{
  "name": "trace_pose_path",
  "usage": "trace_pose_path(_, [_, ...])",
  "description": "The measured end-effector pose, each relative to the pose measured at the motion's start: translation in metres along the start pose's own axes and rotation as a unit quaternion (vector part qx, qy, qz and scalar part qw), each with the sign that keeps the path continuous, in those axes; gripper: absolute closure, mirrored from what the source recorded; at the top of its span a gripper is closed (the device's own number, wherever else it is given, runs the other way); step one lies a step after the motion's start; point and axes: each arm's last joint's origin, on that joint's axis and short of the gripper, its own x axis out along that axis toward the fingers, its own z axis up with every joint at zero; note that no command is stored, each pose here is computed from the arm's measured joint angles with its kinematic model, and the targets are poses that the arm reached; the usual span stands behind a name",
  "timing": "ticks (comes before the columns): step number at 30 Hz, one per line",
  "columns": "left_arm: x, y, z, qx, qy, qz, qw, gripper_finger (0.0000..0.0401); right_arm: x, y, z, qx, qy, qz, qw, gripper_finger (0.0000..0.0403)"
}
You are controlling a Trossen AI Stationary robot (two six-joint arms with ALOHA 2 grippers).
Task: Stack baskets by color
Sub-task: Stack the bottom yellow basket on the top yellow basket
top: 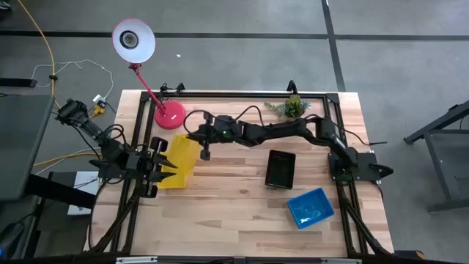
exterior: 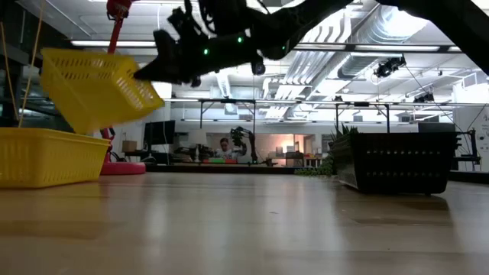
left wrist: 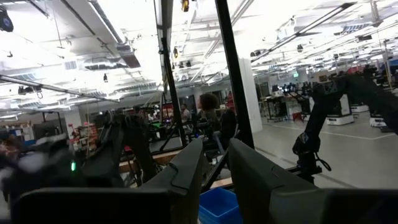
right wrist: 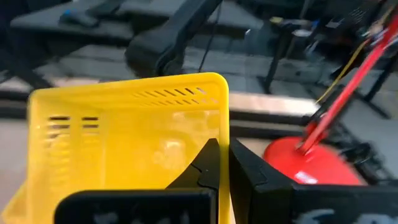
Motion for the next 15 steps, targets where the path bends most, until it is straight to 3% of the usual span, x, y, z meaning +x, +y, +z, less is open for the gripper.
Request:
trace_pose_path(3, [0.000,0.000,0.000,0.000,0.000,0.000,1.000,0.0332,0.005,0.004,-0.012,0.003,0.010,0.024,1.000,0.0403])
trace_pose_path(15, [0.000,0.000,0.000,-0.004,0.000,0.000,1.000,0.0332,0.005,0.023,-0.006,-0.029,0.035,0.055,0.997,0.0403])
